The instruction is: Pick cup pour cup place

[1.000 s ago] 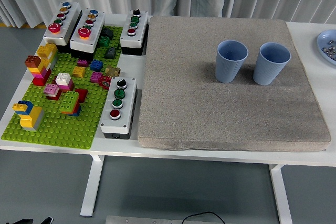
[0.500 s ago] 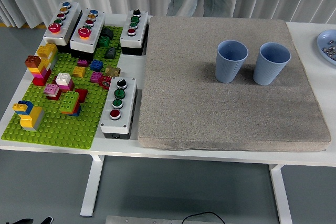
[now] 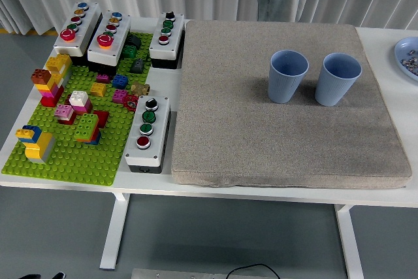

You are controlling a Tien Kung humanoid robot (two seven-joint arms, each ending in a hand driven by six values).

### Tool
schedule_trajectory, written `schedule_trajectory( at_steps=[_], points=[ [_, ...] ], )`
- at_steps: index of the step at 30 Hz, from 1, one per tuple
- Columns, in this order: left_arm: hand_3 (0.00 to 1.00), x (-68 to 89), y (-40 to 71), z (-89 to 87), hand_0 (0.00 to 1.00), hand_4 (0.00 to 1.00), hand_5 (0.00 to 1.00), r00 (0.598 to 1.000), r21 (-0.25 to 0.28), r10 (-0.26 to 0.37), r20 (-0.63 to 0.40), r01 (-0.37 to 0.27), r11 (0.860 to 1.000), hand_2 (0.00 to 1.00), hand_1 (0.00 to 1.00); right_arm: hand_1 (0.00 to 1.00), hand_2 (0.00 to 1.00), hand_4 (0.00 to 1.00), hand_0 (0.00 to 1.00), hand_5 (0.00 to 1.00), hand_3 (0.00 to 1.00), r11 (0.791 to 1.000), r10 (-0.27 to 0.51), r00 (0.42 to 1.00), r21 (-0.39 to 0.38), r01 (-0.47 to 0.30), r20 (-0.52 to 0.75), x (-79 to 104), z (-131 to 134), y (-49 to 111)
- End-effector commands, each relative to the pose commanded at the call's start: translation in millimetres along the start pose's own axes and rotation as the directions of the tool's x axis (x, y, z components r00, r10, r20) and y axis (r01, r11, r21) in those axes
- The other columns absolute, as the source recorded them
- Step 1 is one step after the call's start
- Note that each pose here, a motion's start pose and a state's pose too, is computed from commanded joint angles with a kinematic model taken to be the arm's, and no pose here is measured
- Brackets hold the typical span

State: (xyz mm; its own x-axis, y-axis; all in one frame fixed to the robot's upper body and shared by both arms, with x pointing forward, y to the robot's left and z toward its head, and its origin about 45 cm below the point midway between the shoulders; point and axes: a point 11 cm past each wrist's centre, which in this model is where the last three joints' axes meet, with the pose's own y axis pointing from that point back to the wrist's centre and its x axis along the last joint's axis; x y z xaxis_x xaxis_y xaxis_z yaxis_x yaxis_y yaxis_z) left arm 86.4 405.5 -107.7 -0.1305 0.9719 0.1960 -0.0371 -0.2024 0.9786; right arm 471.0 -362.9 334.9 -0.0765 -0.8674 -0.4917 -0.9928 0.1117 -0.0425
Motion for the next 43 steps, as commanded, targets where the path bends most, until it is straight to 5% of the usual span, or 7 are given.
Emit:
schedule_trajectory(
  at_steps=[43],
  points=[
    [0.658,-0.2,0.1,0.8,0.766,0.534,0.907,1.0,-0.003,-0.001,-0.003,0.001,1.0,0.821,0.81,0.802,0.805,0.758,0.894,0.777,0.837,1.0,-0.007,1.0,-0.002,0.007,-0.02,0.7,-2.8,-0.3]
  ],
)
